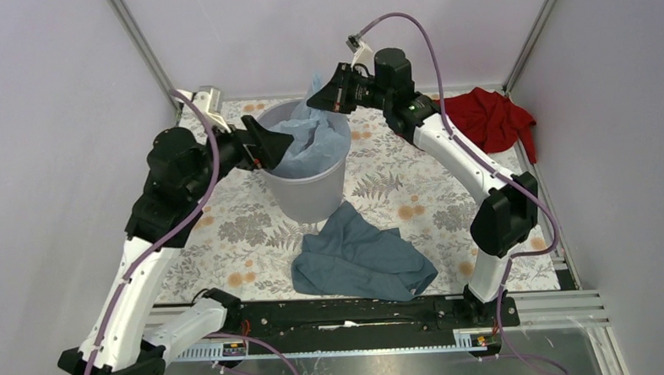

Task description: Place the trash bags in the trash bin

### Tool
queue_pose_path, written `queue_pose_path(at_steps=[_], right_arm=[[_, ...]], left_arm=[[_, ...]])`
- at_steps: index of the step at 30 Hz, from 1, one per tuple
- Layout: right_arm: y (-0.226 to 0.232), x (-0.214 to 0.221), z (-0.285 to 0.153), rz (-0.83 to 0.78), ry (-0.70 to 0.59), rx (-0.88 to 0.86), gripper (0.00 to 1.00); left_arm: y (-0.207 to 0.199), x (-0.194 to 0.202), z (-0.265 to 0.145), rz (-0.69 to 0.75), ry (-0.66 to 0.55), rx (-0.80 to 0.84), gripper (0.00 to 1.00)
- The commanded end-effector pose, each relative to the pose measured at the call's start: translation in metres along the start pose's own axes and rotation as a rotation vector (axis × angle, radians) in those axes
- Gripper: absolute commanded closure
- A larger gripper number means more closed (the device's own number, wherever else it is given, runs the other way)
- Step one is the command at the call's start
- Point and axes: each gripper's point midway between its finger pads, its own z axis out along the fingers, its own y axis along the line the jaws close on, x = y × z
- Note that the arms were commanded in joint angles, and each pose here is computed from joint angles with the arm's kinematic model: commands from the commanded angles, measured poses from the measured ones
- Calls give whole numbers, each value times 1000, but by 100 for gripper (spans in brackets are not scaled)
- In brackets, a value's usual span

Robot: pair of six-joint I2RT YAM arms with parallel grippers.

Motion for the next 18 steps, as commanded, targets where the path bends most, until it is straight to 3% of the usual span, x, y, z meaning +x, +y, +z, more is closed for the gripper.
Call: queue_pose_path(at_steps=[1, 6, 13, 16, 18], right_arm=[[43, -20, -31, -213, 7, -28, 100], [69, -8, -18, -188, 24, -114, 100], [98, -10, -6, -122, 6, -213, 100], [96, -11, -1, -114, 18, -207, 100], [90, -8, 1, -101, 41, -177, 100]], left_arm=[[17, -18, 1, 5, -54, -113, 1], [-1, -14, 36, -66, -25, 20, 1], [52, 54, 97, -114, 154, -99, 29], [48, 51, 93, -96, 125, -71, 30], [39, 39, 84, -67, 96, -46, 23]])
